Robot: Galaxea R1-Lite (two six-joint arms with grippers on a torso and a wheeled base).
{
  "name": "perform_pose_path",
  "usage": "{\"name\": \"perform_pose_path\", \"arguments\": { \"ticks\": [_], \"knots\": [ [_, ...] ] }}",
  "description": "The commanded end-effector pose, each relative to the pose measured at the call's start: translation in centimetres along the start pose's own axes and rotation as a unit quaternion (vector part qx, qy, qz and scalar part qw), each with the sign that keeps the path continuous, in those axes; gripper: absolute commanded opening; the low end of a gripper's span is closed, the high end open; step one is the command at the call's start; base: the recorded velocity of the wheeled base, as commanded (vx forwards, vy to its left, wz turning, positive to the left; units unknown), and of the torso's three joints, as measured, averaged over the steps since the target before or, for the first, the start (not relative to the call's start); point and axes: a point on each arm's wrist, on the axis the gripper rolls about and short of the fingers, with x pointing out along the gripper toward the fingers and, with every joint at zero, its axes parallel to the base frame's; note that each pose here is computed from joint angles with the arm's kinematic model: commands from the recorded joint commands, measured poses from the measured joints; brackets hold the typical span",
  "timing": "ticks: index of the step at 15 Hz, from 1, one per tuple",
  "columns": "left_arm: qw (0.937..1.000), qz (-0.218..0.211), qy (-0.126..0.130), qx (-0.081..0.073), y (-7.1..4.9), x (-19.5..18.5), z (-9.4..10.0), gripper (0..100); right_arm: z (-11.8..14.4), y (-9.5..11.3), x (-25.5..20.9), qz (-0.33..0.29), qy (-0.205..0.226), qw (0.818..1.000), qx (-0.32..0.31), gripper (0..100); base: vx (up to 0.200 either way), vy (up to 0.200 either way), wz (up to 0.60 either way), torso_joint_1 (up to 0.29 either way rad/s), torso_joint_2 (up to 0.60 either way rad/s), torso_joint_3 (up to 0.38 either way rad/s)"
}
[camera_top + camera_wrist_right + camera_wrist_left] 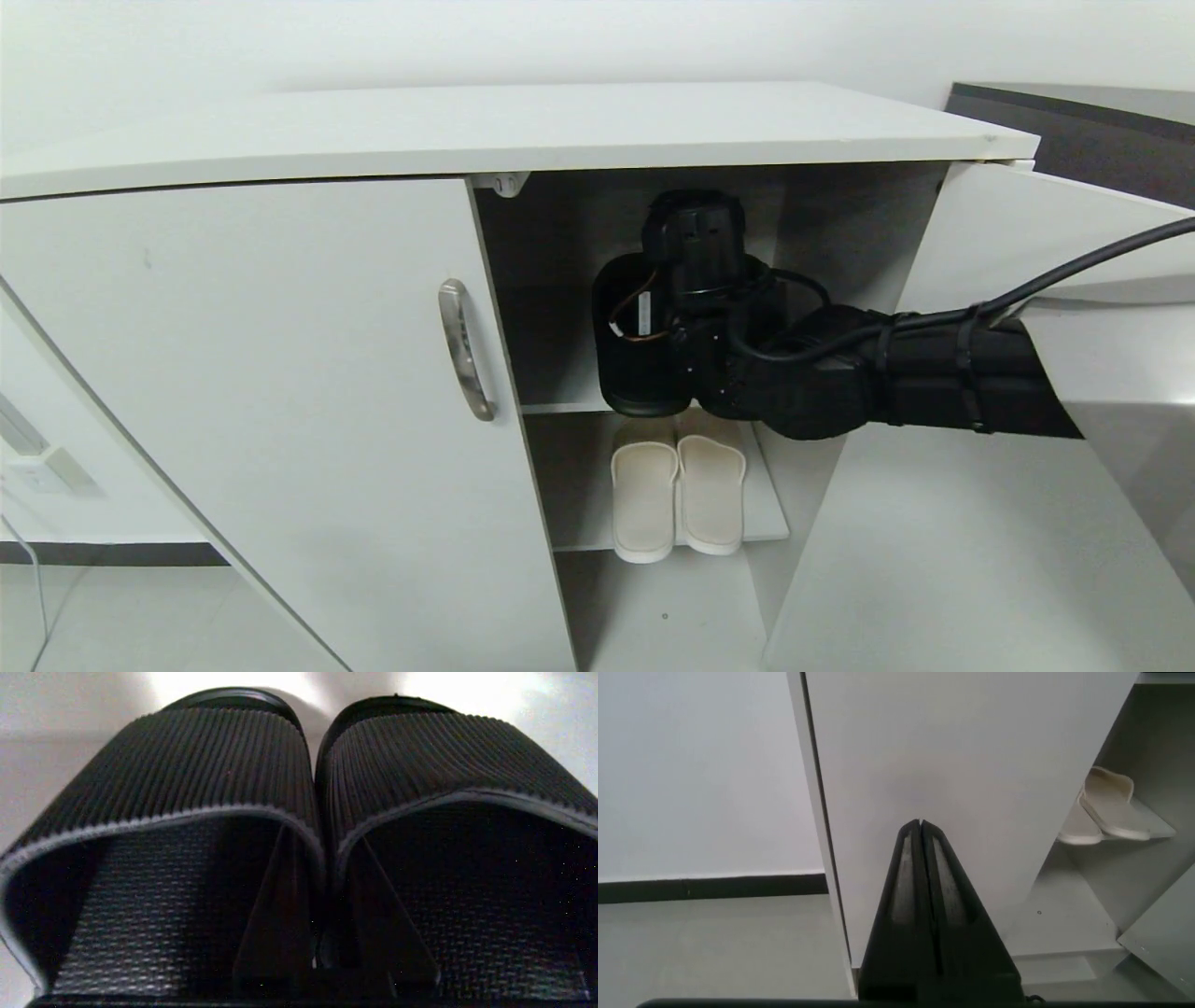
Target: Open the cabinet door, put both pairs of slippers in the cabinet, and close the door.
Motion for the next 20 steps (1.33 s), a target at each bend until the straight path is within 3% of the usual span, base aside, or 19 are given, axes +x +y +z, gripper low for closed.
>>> {"name": "perform_pose_path", "arguments": {
  "ticks": [1,9,10,15,20],
  "knots": [
    [1.0000,0.000,0.001,0.000,0.0,0.0,0.0,0,-0.6,0.1,1.4,-0.006,0.000,1.000,0.001,0,0.000,0.000,0.00,0.000,0.00,0.000],
    [1.0000,0.000,0.001,0.000,0.0,0.0,0.0,0,-1.0,-0.1,2.1,0.008,0.006,1.000,0.000,0,0.000,0.000,0.00,0.000,0.00,0.000],
    [1.0000,0.000,0.001,0.000,0.0,0.0,0.0,0,-1.1,-0.1,2.1,0.008,0.007,1.000,-0.001,100,0.000,0.000,0.00,0.000,0.00,0.000],
    [1.0000,0.000,0.001,-0.001,0.0,0.0,0.0,0,-0.7,-0.2,0.2,0.015,0.011,1.000,-0.005,100,0.000,0.000,0.00,0.000,0.00,0.000],
    [1.0000,0.000,0.001,-0.001,0.0,0.0,0.0,0,0.3,-1.3,-5.3,0.034,0.004,0.999,-0.005,100,0.000,0.000,0.00,0.000,0.00,0.000]
  ]
}}
